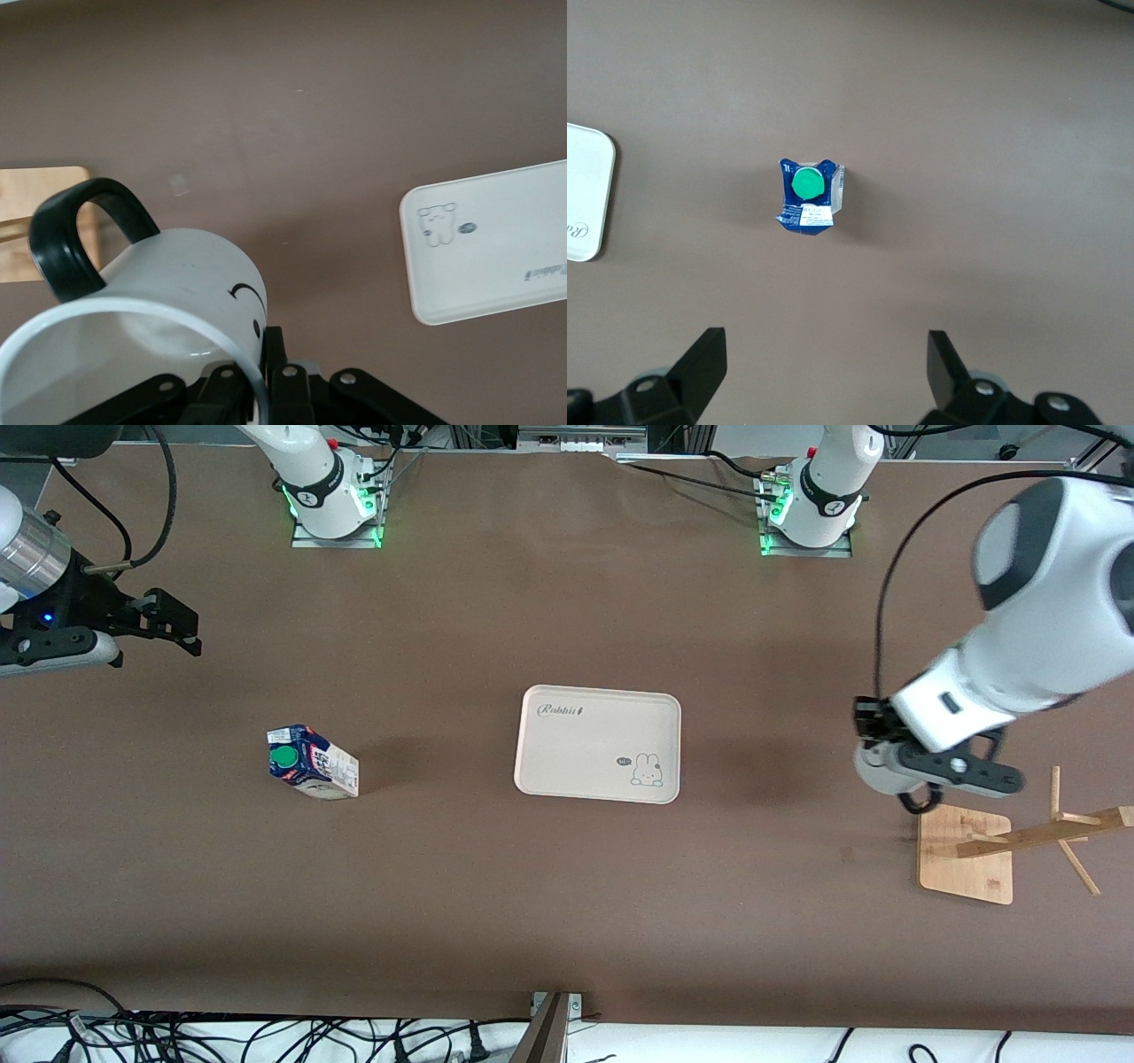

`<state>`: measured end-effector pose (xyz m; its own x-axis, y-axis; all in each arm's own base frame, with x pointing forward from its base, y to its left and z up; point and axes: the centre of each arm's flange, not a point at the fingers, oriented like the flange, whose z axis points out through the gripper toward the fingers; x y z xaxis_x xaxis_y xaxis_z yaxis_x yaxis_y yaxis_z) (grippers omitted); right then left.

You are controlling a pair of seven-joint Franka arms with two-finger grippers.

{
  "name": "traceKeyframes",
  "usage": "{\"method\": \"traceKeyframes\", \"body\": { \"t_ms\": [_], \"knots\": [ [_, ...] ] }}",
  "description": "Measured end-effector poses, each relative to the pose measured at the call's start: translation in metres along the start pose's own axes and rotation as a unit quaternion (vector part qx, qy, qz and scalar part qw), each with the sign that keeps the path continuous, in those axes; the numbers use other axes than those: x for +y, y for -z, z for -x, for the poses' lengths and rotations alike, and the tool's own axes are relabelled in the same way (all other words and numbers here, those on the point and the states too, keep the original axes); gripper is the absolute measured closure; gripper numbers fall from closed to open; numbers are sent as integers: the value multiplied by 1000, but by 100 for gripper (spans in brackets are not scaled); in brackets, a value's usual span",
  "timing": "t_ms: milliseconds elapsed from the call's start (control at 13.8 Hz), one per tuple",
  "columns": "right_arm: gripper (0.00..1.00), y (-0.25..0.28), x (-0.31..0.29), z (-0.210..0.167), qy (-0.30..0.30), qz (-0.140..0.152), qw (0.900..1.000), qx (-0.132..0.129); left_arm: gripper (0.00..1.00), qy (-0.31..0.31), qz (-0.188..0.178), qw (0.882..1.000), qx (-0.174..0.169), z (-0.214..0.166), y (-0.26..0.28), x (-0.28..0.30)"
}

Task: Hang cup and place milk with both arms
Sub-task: 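Lift the white mug and carry it to the wooden mug stand, then align the mug handle over a stand peg and lower it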

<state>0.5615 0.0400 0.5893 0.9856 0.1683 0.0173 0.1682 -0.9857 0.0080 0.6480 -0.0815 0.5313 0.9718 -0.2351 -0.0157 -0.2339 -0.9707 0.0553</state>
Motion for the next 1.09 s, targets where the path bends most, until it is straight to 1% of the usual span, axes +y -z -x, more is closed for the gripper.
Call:
{"method": "traceKeyframes", "body": {
  "t_ms": [145, 218, 364, 727, 1091],
  "knots": [
    [0, -1, 0, -1, 1, 3, 1000, -1, 94, -23, 0, 1000, -1, 7, 0, -51],
    [0, -1, 1, -1, 2, 9, 1000, -1, 94, -33, 1, 999, -2, 11, -1, -73],
    [0, 0, 0, -1, 5, 17, 1000, -1, 94, -31, 3, 999, -4, 17, -5, -105],
    [0, 0, -1, -2, 6, 18, 1000, -1, 94, -26, 7, 1000, -14, 22, -10, -120],
    [0, 0, -1, -2, 6, 17, 1000, -1, 94, -35, 12, 999, -20, 26, -18, -140]
  ]
}}
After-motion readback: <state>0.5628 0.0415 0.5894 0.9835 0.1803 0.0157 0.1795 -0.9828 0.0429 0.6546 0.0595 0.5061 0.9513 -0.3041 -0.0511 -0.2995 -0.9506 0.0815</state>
